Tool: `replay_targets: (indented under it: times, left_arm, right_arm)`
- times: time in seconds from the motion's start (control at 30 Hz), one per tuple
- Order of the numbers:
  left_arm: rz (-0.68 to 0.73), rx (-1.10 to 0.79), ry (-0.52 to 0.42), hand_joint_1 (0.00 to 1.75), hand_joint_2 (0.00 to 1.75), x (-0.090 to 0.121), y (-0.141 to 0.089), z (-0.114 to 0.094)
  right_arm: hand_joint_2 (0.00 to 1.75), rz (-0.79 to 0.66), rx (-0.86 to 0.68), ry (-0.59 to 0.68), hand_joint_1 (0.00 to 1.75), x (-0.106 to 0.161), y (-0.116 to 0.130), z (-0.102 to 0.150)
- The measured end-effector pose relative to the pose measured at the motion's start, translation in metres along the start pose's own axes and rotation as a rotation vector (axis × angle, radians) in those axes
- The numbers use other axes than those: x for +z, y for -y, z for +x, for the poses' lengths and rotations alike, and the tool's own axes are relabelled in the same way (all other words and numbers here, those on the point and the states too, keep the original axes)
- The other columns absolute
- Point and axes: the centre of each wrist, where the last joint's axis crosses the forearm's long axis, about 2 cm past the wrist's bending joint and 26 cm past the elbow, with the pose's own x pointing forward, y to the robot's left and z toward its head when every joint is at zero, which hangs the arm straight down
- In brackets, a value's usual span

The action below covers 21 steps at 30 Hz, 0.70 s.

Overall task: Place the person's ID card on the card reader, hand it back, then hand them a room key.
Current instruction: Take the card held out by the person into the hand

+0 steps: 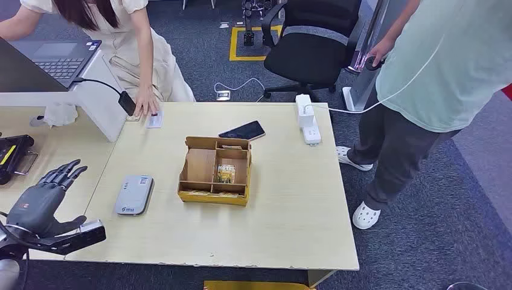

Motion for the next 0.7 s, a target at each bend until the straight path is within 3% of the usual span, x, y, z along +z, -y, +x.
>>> replay_targets:
  times: [0.47, 0.7]
  left_arm:
    - [0.031, -0.028, 0.089, 0.00, 1.75, -0.016, -0.016, 0.011]
    - [0.175, -0.118, 0.034, 0.00, 1.75, -0.031, -0.019, 0.024]
  right_arm:
    - [1.75, -0.002, 0.000, 0.002, 0.00, -0.001, 0.001, 0.001]
    - [1.75, -0.004, 0.001, 0.000, 0.00, -0.001, 0.001, 0.002]
